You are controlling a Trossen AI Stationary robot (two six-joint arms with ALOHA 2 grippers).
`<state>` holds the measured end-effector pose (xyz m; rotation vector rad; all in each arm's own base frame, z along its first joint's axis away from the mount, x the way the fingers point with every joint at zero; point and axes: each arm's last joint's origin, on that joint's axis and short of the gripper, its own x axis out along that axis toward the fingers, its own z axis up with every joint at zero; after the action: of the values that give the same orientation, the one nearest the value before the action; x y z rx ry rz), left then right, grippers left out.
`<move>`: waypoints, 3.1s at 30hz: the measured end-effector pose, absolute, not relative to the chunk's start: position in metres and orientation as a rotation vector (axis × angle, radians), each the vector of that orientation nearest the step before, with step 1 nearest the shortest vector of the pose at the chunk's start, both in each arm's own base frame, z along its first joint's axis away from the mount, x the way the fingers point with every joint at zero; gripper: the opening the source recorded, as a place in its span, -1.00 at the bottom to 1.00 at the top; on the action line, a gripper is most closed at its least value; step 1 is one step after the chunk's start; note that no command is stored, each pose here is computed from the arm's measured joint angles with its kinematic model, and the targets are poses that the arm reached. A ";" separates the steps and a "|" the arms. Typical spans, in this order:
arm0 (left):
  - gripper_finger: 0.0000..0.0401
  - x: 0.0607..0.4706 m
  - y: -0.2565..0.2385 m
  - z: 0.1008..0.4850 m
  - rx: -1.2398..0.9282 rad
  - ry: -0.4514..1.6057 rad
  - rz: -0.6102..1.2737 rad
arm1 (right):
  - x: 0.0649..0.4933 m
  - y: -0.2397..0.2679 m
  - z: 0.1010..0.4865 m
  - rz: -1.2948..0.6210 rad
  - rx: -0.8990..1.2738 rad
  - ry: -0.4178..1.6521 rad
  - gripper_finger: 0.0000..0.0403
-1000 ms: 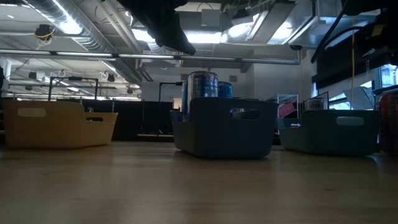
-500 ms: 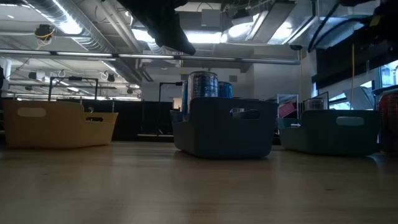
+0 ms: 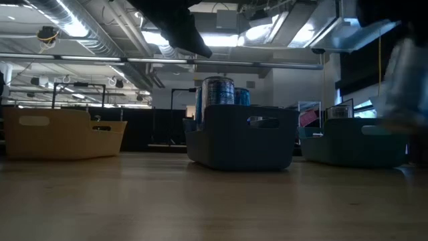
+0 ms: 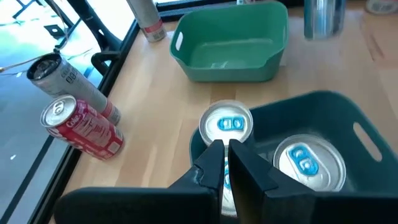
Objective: Sort soda cans
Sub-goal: Put the blue soda can into blue bin
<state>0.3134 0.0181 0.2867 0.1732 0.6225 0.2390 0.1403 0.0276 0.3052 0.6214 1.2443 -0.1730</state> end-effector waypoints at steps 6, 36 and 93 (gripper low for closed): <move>-0.92 0.317 0.014 0.291 0.144 0.560 0.220 | 0.166 0.028 0.312 -0.118 0.452 0.997 0.08; -1.00 0.332 0.004 0.285 -0.029 0.488 0.002 | 0.241 0.030 0.345 -0.118 -0.119 0.496 0.07; -0.99 0.317 0.010 0.298 0.126 0.508 0.108 | 0.270 0.034 0.307 -0.056 -0.029 0.690 0.07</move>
<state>0.3169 0.0104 0.2978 0.1261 0.5082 0.1084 0.2704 0.0341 0.3066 -0.0292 0.6901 -0.0564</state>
